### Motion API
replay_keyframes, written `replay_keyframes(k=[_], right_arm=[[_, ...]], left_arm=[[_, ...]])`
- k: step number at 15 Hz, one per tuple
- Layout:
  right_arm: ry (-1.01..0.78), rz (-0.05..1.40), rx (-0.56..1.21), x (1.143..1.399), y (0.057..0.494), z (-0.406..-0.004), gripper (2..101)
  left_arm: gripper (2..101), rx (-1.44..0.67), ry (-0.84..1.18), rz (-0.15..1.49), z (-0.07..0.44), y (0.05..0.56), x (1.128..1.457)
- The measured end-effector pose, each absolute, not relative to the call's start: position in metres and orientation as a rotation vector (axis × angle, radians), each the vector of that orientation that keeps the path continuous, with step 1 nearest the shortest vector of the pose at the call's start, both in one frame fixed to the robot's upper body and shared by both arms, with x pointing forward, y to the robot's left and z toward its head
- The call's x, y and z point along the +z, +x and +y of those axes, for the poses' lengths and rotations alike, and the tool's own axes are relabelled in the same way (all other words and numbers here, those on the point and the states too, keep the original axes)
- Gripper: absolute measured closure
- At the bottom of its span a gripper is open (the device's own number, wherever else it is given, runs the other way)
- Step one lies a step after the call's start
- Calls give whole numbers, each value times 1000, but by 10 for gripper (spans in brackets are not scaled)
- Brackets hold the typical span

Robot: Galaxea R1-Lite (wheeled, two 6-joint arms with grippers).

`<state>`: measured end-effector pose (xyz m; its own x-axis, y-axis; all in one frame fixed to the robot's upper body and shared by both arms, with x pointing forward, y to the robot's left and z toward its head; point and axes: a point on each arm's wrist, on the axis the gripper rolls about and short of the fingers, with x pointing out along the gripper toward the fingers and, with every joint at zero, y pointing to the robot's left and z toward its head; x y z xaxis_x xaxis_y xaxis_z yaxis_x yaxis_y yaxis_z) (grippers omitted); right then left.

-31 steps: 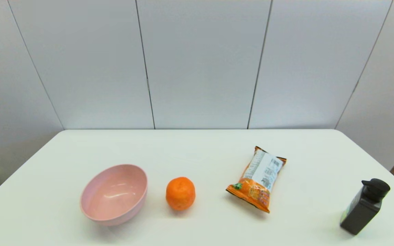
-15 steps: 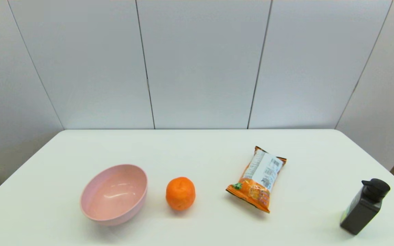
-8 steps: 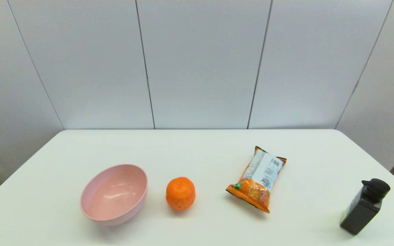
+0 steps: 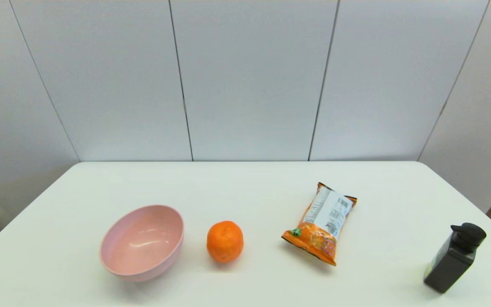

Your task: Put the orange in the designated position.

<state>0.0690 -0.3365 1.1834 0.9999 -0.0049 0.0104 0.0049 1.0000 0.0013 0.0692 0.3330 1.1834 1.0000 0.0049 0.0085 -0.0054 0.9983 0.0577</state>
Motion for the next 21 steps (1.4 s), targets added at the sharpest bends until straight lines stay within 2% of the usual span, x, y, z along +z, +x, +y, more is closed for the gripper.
replay_keyframes(k=[21], right_arm=[[2,-10,-5,1183,69,-337,50]], left_arm=[[54,6,-10,0,333,69,1183]])
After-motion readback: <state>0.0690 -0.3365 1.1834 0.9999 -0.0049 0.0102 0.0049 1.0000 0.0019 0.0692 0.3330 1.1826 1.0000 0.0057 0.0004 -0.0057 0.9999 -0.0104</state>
